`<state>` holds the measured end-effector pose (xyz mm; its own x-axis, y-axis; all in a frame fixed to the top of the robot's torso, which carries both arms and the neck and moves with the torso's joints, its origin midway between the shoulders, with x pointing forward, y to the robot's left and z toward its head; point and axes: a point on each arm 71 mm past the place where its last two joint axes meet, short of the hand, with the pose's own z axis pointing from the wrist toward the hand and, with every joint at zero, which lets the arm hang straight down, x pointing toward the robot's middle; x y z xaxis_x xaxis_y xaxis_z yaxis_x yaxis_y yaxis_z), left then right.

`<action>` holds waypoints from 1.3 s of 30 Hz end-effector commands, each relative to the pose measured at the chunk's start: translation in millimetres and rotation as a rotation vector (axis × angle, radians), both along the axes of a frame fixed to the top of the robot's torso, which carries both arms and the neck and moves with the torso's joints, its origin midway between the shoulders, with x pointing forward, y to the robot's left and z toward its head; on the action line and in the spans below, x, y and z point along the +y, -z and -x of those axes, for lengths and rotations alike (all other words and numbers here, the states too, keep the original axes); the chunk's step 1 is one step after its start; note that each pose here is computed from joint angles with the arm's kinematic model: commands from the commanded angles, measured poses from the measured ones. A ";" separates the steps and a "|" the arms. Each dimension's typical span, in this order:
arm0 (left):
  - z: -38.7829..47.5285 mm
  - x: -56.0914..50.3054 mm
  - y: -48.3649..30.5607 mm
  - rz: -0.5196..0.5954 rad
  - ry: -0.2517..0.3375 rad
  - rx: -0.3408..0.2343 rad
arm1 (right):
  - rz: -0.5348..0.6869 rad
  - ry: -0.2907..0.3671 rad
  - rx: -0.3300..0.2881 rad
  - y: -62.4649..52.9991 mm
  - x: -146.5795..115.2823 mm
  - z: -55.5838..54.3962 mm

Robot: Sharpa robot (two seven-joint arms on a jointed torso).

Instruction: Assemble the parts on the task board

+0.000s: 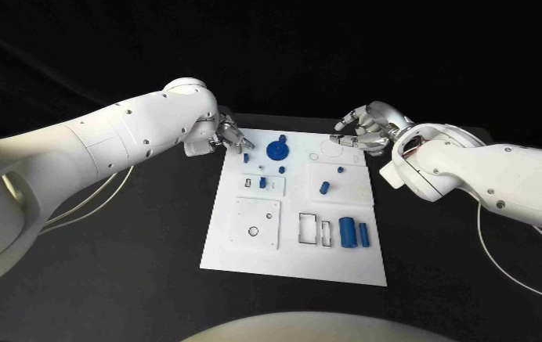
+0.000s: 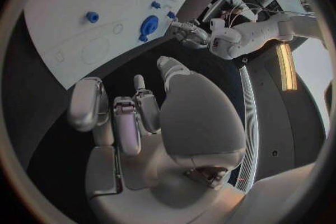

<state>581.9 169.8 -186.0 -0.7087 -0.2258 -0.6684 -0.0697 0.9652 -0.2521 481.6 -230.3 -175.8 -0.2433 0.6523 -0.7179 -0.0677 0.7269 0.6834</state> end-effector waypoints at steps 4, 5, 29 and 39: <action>1.5 -4.3 2.9 0.015 0.029 0.033 | 0.008 -0.013 -0.005 0.5 2.1 0.0; 1.4 -4.3 3.2 0.012 0.028 0.033 | 0.008 -0.014 -0.004 0.5 2.2 0.0; 3.3 -5.8 7.5 -0.008 0.035 0.049 | 0.007 -0.015 -0.003 1.1 3.1 0.0; 2.9 -6.3 7.5 0.005 0.034 0.044 | 0.007 -0.016 -0.004 1.1 3.5 0.0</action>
